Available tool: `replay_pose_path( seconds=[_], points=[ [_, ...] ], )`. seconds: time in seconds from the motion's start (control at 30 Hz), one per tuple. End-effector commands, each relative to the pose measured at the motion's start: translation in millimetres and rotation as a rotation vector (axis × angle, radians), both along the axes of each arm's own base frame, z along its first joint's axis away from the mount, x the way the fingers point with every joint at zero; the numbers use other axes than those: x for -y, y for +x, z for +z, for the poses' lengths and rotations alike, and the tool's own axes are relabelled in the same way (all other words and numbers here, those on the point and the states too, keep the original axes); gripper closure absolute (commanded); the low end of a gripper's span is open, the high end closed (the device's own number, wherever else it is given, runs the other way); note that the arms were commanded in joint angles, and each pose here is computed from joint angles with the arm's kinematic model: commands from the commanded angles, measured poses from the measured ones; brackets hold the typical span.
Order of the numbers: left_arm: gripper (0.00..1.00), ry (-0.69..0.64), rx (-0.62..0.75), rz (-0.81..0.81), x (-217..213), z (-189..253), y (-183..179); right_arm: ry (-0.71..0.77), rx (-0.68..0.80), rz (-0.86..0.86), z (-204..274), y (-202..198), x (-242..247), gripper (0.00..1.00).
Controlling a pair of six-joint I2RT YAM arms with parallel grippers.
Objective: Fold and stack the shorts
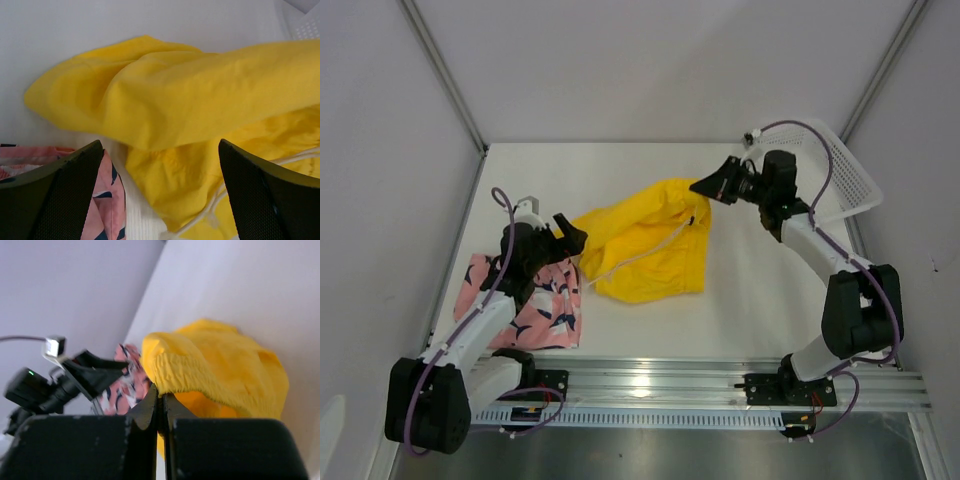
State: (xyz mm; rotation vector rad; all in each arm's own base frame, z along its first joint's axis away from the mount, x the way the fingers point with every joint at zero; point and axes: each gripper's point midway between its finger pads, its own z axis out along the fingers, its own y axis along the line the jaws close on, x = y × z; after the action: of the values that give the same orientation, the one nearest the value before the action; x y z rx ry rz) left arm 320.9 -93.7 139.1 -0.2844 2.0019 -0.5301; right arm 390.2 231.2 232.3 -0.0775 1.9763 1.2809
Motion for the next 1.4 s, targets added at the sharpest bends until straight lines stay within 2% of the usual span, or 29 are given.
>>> replay_pose_path(
  seconds=[0.0, 0.03, 0.2, 0.23, 0.4, 0.53, 0.57, 0.63, 0.73, 0.8, 0.87, 0.93, 1.07, 1.17, 1.23, 1.27, 1.37],
  points=[
    [0.01, -0.023, 0.094, -0.035, 7, 18, 12, 0.065, 0.033, -0.007, 69, 11, 13, 1.0],
    [0.01, -0.027, 0.105, -0.058, 11, 17, 13, 0.069, 0.061, -0.034, 86, 22, 24, 1.0],
    [0.01, -0.042, 0.198, -0.147, 27, 18, 24, 0.089, 0.04, -0.024, 102, 38, 42, 1.0],
    [0.01, -0.034, 0.172, -0.135, 25, 8, 28, 0.085, 0.06, -0.022, 108, 40, 43, 1.0],
    [0.01, -0.066, 0.192, -0.149, 29, 9, 51, 0.058, 0.018, -0.048, 92, 48, 56, 1.0],
    [0.01, -0.029, 0.24, -0.301, 52, 18, 78, 0.062, 0.008, -0.034, 85, 48, 55, 1.0],
    [0.01, 0.003, 0.218, -0.334, 55, 2, 84, 0.062, 0.009, -0.034, 84, 48, 55, 1.0],
    [0.01, 0.03, 0.267, -0.397, 65, 13, 100, 0.062, 0.003, -0.034, 82, 50, 55, 1.0],
    [0.01, 0.101, 0.263, -0.457, 79, 10, 121, 0.064, 0.004, -0.036, 85, 52, 58, 1.0],
    [0.01, 0.224, 0.204, -0.479, 87, -7, 131, 0.072, 0.002, -0.03, 88, 52, 59, 1.0],
    [0.01, 0.342, 0.155, -0.457, 93, -4, 147, 0.076, 0.008, -0.023, 90, 52, 58, 1.0],
    [0.01, 0.381, 0.11, -0.472, 97, -17, 150, 0.078, 0.006, -0.025, 90, 53, 59, 1.0],
    [0.01, 0.442, 0.146, -0.556, 104, -9, 145, 0.08, -0.009, -0.019, 87, 55, 60, 1.0],
    [0.01, 0.609, 0.119, -0.546, 97, -6, 142, 0.084, -0.009, -0.017, 88, 56, 62, 1.0],
    [0.01, 0.743, 0.001, -0.491, 74, -18, 141, 0.09, -0.007, -0.015, 90, 57, 62, 1.0],
    [0.01, 0.778, -0.062, -0.492, 66, -33, 140, 0.092, -0.005, -0.015, 91, 57, 62, 1.0],
    [0.01, 0.841, -0.119, -0.505, 50, -38, 143, 0.1, -0.011, -0.008, 92, 58, 62, 1.0]
  ],
)
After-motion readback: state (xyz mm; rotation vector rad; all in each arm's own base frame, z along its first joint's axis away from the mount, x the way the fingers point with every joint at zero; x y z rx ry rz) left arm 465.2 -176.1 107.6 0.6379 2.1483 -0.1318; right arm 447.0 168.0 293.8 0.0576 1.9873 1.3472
